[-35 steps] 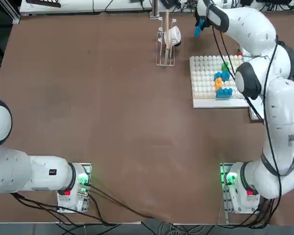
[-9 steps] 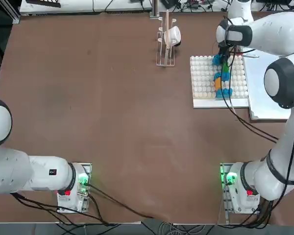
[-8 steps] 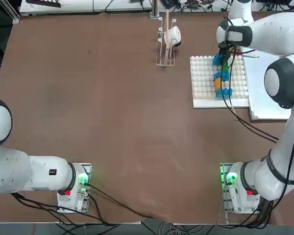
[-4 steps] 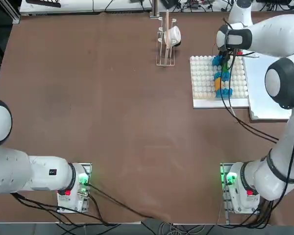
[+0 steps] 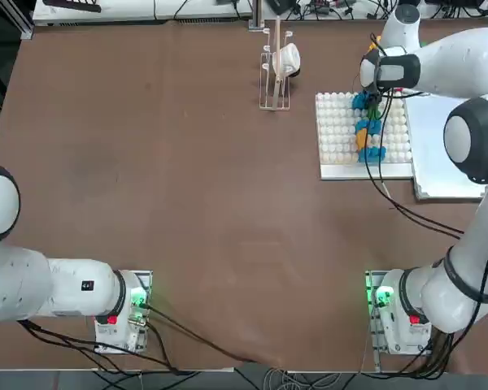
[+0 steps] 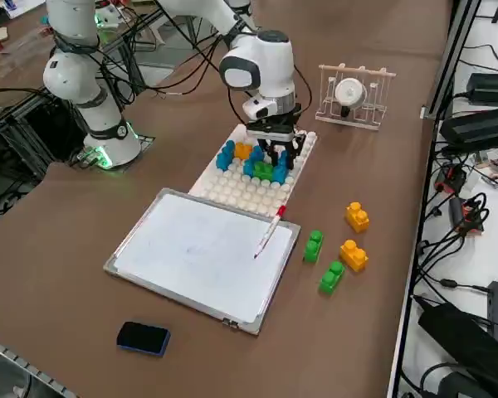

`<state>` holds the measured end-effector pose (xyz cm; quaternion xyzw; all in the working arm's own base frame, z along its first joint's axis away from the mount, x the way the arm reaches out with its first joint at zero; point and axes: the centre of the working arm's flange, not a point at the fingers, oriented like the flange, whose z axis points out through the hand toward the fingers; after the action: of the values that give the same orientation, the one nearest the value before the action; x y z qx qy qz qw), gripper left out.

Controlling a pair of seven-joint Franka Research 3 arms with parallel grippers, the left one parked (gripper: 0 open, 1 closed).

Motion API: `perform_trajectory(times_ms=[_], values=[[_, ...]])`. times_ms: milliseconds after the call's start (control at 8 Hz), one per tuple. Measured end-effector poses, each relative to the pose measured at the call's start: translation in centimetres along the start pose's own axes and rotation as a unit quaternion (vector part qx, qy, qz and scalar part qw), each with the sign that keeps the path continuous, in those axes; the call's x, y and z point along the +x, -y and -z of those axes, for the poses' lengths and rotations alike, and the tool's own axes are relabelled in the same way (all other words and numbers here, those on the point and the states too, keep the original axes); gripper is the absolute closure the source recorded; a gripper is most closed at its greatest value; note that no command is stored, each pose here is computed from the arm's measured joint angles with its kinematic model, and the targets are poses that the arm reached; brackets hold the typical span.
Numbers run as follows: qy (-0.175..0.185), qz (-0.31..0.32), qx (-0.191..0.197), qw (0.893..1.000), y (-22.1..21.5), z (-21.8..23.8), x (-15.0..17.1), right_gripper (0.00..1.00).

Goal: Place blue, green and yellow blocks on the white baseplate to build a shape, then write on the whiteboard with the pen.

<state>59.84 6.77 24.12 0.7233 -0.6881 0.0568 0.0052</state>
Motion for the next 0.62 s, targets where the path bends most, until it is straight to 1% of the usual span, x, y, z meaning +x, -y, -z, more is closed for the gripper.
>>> perform_trajectory(times_ms=[625], values=[[-0.001, 0.002, 0.012, 1.0, -0.48, -0.45, -0.27, 0.6]])
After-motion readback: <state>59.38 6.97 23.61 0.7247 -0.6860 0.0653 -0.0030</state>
